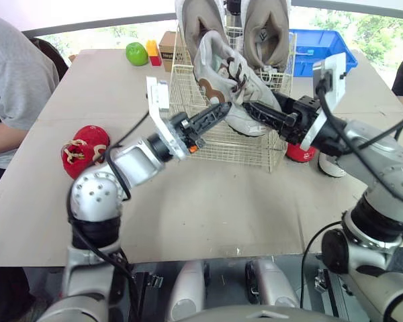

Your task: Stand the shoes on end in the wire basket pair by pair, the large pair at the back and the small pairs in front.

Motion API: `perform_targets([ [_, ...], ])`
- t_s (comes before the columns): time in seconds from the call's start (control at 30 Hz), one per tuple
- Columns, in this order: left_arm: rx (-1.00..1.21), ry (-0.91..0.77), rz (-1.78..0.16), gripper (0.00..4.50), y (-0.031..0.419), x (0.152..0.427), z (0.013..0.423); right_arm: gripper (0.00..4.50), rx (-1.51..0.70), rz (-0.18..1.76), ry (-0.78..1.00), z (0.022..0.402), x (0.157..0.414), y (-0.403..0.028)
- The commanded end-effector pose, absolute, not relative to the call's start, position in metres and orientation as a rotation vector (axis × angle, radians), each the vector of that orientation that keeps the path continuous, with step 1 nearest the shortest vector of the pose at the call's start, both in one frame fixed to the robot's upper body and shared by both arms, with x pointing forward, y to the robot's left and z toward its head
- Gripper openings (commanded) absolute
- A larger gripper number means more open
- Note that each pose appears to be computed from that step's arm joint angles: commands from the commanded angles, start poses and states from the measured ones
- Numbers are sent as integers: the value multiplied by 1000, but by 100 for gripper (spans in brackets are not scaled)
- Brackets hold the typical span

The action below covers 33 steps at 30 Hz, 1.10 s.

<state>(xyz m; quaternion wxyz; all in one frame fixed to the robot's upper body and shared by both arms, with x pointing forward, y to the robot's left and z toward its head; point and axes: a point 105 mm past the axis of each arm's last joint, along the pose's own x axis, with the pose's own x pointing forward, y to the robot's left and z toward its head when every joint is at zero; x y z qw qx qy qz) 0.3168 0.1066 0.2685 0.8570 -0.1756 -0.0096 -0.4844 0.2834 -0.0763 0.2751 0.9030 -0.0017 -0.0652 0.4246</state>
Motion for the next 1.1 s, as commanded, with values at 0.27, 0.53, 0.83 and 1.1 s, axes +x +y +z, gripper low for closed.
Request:
perform_targets([
  [0.27,495,-411,-964,24,162,359,360,445,-232,862,-291,266,250,-115],
  [0.53,653,-251,-1074,24,160,388,288,445,-253,852,-277,257,242,-112],
  [0.83,694,-123,-1115,155,171,397,269,450,-251,844,-255,253,241,-111],
  [1.1,686,-107,-1037,445,199,392,292,450,-258,832,-225,248,245,-114],
])
